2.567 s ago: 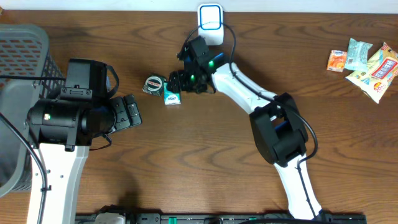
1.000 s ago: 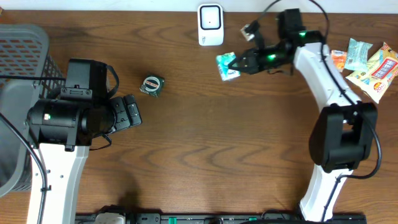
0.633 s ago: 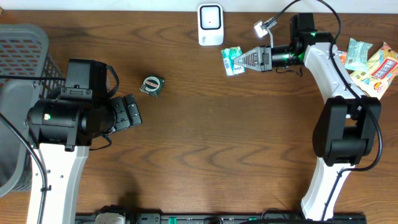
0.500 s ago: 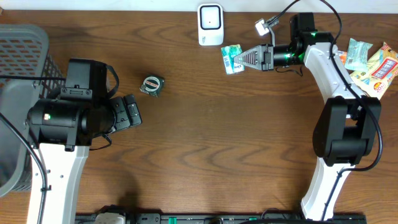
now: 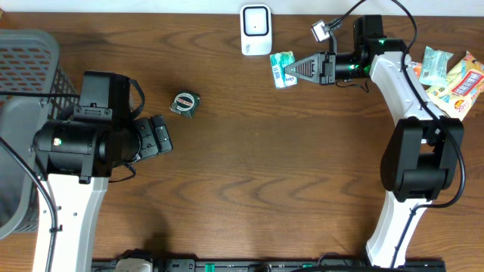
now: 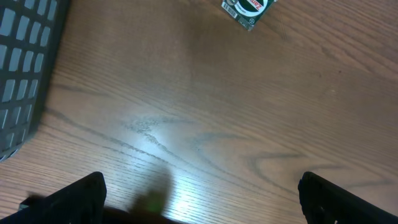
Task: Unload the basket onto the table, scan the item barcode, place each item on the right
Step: 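Grasp the light-blue tissue pack with the right gripper and lift it, then hold the light-blue tissue pack against the scanner face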
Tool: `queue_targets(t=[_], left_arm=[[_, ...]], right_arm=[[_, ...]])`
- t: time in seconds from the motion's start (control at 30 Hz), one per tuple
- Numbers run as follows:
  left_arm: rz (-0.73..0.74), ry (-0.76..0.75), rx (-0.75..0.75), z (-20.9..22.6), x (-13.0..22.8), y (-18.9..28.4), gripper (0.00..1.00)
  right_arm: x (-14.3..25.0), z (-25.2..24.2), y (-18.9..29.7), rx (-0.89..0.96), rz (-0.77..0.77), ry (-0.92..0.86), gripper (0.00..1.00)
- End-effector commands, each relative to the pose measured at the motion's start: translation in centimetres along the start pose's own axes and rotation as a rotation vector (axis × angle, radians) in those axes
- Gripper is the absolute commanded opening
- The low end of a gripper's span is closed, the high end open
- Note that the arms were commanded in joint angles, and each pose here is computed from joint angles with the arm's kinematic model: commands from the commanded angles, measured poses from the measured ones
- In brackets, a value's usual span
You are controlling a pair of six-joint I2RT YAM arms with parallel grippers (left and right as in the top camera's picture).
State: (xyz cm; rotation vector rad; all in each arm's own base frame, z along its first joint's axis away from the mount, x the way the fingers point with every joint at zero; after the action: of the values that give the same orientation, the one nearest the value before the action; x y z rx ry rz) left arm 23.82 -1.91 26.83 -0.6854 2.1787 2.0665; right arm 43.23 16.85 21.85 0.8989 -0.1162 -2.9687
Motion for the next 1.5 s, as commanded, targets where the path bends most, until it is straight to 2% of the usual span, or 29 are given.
queue_targets(t=[0.0, 0.17, 0.27, 0.33, 0.37, 0.47, 0.57, 0.6, 0.7, 0.83, 0.93, 1.1, 1.27, 1.47], left_arm=[[-0.003, 0.002, -0.002, 0.1, 0.0, 0.1, 0.98], [-0.003, 0.002, -0.002, 0.1, 0.0, 0.1, 0.98], [-0.003, 0.002, -0.002, 0.1, 0.0, 0.1, 0.98], [-0.003, 0.002, -0.002, 0.1, 0.0, 0.1, 0.98], [-0.003, 0.002, -0.002, 0.0, 0.0, 0.1, 0.98], [-0.003, 0.002, -0.002, 0.1, 0.0, 0.1, 0.98], [-0.003, 0.002, -0.002, 0.1, 0.0, 0.1, 0.98], [-0.003, 0.002, -0.002, 0.0, 0.0, 0.1, 0.98], [-0.003, 0.002, -0.002, 0.1, 0.0, 0.1, 0.98], [-0.003, 0.002, -0.003, 0.1, 0.0, 0.1, 0.98], [-0.003, 0.002, -0.002, 0.1, 0.0, 0.1, 0.98], [-0.003, 0.002, -0.002, 0.1, 0.0, 0.1, 0.98], [-0.003, 0.002, -0.002, 0.1, 0.0, 0.1, 0.98], [-0.003, 0.002, -0.002, 0.1, 0.0, 0.1, 0.98]], right_arm=[[-0.1, 0.1, 0.3, -0.009, -0.01, 0.002, 0.01], [0.2, -0.9, 0.3, 0.051, 0.01, 0.0, 0.01], [0.9, -2.9, 0.2, 0.188, 0.054, -0.047, 0.01], [2.2, -5.9, 0.2, 0.414, 0.12, -0.133, 0.01], [3.0, -7.9, 0.5, 0.583, 0.161, -0.171, 0.01], [4.1, -11.8, 2.3, 1.0, 0.231, -0.175, 0.01], [3.4, -13.3, 3.7, 1.275, 0.266, -0.071, 0.01], [1.8, -13.8, 4.3, 1.453, 0.289, 0.082, 0.01], [-1.7, -13.3, 3.2, 1.616, 0.327, 0.39, 0.01], [-6.0, -11.9, 0.6, 1.663, 0.167, 0.575, 0.01], [-8.8, -10.8, -1.4, 1.586, 0.018, 0.66, 0.01], [-11.6, -9.2, -3.2, 1.437, -0.088, 0.702, 0.01], [-14.2, -10.1, -4.7, 1.394, -0.107, 0.722, 0.01], [-15.1, -14.1, -6.2, 1.4, -0.032, 0.702, 0.01]])
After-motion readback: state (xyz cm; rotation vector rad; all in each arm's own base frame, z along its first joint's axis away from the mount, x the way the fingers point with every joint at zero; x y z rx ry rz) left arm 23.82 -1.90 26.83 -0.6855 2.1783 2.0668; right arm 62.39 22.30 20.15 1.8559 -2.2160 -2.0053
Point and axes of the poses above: each gripper's point midway between its finger pads, its own y axis back along the fingers, its own z axis along the line the jaws close on, x = y × z, the point moved 2 cm from there along y, back along the fingers, and after that the axes turned 2 degrees about -y, right-handed, at the moved point
